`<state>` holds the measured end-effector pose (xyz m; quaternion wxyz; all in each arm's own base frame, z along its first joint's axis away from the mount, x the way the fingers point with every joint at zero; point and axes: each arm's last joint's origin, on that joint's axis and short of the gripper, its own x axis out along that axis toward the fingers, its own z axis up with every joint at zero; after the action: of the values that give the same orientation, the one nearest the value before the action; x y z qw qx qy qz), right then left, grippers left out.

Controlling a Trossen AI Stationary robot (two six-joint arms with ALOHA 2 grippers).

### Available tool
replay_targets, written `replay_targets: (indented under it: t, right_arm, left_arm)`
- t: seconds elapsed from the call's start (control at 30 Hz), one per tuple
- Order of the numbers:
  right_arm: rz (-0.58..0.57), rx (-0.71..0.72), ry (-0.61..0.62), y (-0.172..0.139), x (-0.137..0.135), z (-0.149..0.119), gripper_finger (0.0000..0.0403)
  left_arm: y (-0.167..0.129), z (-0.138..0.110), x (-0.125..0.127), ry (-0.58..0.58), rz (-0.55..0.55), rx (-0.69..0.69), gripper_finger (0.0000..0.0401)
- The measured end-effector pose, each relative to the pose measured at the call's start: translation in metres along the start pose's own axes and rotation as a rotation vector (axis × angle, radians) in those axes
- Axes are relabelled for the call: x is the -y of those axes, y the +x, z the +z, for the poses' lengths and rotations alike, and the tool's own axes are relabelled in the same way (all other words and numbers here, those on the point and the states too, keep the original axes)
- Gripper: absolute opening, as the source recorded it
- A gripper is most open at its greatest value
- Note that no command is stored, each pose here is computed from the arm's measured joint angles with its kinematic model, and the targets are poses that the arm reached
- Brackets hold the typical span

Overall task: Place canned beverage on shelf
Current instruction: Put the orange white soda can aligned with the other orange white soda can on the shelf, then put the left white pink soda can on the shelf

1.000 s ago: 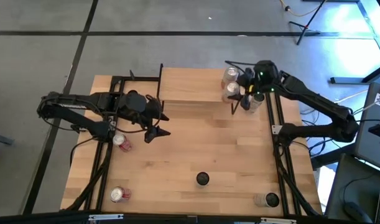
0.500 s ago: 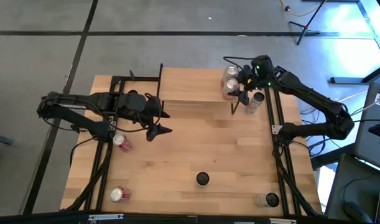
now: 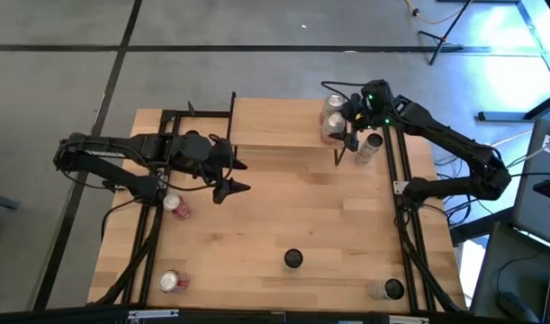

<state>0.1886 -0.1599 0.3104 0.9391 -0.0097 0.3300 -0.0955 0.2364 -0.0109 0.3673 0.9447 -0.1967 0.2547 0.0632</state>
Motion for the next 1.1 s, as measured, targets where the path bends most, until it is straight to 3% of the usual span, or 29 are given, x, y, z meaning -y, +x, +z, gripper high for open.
replay_targets:
  t: [0.17,0.37,0.5,0.73,0.93,1.1]
  right_arm:
    - [-0.064,-0.016,0.002,-0.009,0.001,0.007,0.0378]
    - [-0.081,0.010,-0.008,-0.041,-0.002,0.032,0.0383]
    - [-0.071,0.039,0.034,-0.066,-0.007,0.047,0.0383]
    - [0.131,0.173,0.120,-0.096,-0.032,0.062,0.0384]
    - [0.325,0.179,0.031,-0.091,-0.073,0.073,0.0385]
    - [0.332,0.141,-0.049,-0.080,-0.099,0.080,0.0385]
  left_arm:
    - [0.000,0.000,0.000,0.006,0.003,0.001,0.0343]
    - [0.000,0.000,0.000,0.005,0.003,0.001,0.0343]
    - [0.000,0.000,0.000,-0.070,0.002,0.001,0.0343]
    - [0.005,-0.003,0.004,-0.144,0.024,-0.010,0.0343]
    - [0.007,-0.007,0.001,-0.246,0.179,0.031,0.0343]
    - [-0.001,-0.009,-0.013,-0.328,0.341,0.044,0.0343]
